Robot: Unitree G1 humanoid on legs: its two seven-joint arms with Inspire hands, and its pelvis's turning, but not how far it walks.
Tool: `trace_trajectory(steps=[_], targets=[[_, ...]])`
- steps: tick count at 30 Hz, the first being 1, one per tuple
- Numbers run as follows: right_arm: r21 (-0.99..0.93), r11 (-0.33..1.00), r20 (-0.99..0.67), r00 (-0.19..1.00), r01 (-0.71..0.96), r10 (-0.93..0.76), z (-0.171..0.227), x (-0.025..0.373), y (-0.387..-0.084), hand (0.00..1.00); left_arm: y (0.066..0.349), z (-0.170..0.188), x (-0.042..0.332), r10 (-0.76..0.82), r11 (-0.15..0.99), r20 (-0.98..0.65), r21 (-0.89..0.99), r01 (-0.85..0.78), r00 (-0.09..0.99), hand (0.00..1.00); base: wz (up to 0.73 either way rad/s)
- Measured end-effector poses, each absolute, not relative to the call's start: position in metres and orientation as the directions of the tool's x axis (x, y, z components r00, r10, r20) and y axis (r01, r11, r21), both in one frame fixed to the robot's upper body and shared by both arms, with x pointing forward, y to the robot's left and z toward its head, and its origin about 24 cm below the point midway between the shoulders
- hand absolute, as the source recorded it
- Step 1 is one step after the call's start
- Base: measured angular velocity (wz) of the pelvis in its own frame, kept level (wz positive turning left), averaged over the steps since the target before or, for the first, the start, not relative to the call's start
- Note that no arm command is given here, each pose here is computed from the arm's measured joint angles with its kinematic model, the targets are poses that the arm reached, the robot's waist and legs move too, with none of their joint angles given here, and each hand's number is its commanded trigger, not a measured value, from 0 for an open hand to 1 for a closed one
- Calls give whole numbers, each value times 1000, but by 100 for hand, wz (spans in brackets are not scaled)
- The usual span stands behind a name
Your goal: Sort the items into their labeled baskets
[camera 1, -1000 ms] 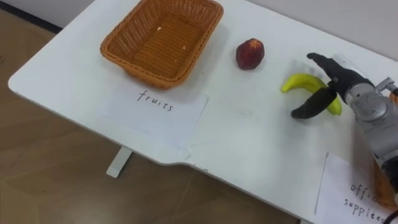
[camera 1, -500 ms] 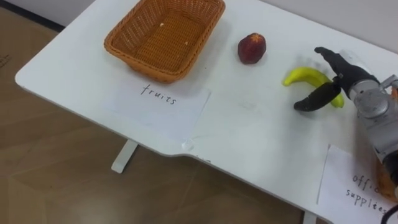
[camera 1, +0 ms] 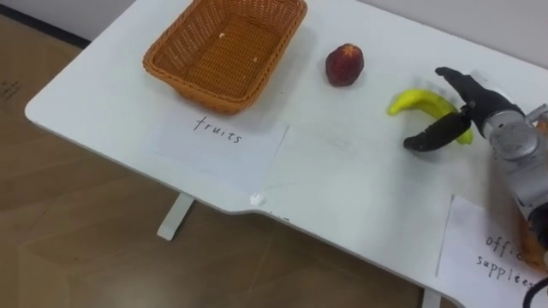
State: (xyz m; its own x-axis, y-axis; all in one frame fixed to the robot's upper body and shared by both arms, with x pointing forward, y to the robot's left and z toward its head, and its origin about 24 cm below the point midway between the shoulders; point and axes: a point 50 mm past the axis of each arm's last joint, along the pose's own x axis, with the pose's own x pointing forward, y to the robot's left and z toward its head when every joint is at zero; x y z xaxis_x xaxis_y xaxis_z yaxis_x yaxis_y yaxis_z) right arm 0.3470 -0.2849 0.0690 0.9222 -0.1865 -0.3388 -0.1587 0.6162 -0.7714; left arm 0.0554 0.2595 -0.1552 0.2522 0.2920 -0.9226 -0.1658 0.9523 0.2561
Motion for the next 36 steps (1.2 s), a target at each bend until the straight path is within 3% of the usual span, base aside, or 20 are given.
trace_trajectory(steps=[7, 24, 25, 26, 36], targets=[[-705, 678, -414, 897, -209, -153, 61, 343, -287, 0, 260, -154, 59, 293, 953, -917, 258, -160, 270, 0, 0], [-673, 662, -499, 863, -330, -78, 55, 341, -282, 0, 268, -150, 66, 272, 962, -916, 247, -119, 296, 0, 0], [-673, 661, -502, 861, -332, -78, 55, 341, -283, 38, 268, -150, 66, 271, 962, -916, 246, -119, 295, 0, 0], [-673, 660, -503, 861, -334, -78, 55, 341, -283, 100, 268, -150, 66, 269, 963, -917, 244, -118, 295, 0, 0], [-735, 603, -477, 869, -310, -135, 64, 340, -296, 100, 268, -150, 67, 260, 965, -920, 235, -117, 294, 0, 0]])
